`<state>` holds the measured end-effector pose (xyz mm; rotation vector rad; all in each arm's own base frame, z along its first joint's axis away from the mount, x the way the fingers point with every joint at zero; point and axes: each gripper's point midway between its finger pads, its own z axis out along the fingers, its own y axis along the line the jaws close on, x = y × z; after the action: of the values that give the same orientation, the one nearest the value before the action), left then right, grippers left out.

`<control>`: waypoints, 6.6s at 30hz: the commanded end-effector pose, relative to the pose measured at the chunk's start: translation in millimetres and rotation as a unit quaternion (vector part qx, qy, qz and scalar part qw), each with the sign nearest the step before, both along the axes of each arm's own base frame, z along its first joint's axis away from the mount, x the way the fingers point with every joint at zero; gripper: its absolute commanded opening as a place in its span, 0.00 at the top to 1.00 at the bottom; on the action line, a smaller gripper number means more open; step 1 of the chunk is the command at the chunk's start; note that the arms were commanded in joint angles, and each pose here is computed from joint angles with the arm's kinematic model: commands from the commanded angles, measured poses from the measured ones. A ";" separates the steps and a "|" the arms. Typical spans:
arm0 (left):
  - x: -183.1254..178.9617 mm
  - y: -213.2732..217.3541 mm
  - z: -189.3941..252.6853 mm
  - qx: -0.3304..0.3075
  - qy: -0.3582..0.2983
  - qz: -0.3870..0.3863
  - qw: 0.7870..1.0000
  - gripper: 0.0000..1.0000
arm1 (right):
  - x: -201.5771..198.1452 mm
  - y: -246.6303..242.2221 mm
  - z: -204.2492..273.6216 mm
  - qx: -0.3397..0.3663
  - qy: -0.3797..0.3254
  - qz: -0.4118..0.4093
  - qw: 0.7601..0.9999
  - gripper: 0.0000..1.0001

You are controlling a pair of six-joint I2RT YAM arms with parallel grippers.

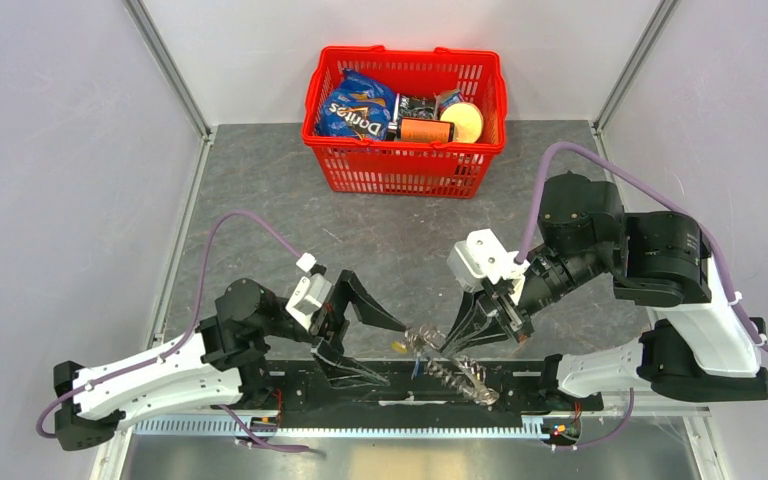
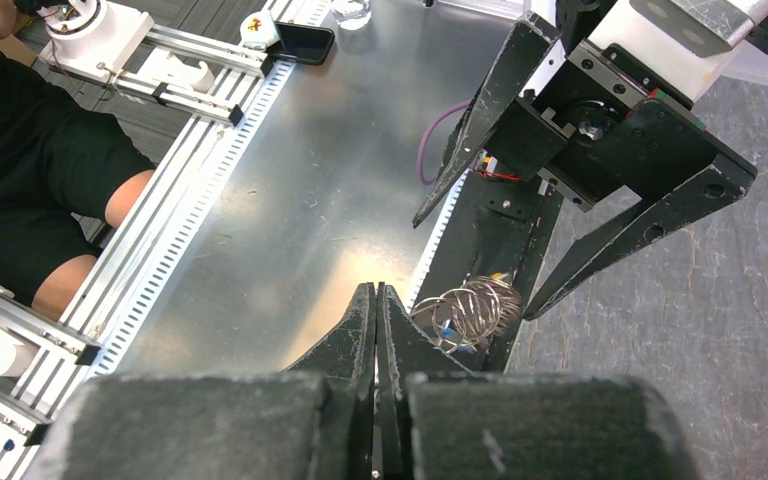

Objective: Put the keys on the keyring

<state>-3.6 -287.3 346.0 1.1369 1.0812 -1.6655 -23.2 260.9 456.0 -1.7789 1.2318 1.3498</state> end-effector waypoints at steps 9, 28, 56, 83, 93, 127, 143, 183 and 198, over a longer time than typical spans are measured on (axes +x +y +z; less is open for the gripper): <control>-1.6 -14.7 2.0 -0.006 0.001 -0.026 1.000 0.07 | -3.9 4.4 25.6 0.050 -0.016 0.020 0.998 1.00; 9.8 -26.6 0.7 0.002 -0.004 -0.003 1.000 0.25 | -8.3 2.2 30.3 0.061 -0.014 0.032 0.997 1.00; 12.7 -21.1 12.3 -0.009 -0.017 0.013 1.000 0.30 | -9.2 5.7 33.3 0.068 -0.019 0.043 0.997 1.00; -8.3 -2.7 17.9 0.025 -0.028 -0.033 0.999 0.98 | -10.3 -13.5 -4.8 0.047 0.012 -0.001 0.999 1.00; -13.7 2.8 25.4 0.026 -0.032 -0.044 0.998 0.98 | -2.6 -26.6 -28.2 0.048 0.018 -0.056 0.997 1.00; -31.3 10.1 42.6 0.037 -0.051 -0.103 0.993 0.98 | 27.1 -23.4 -55.1 0.065 0.027 -0.165 0.984 0.50; -25.7 7.5 37.3 0.067 -0.027 -0.086 0.994 0.98 | 29.8 34.8 -58.8 0.036 0.053 -0.114 0.991 0.48; 47.4 -44.5 -27.8 0.434 0.341 0.130 0.824 0.98 | 98.3 -31.5 -154.9 -0.045 -0.021 -0.359 0.932 0.53; 43.2 -35.3 -21.9 0.428 0.390 0.146 0.802 0.98 | 74.0 0.8 -152.5 -0.022 0.010 -0.271 0.962 0.51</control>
<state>41.7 -325.8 294.7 0.7364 2.6389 -1.2996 64.1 250.6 280.5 -1.2927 1.7362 0.9010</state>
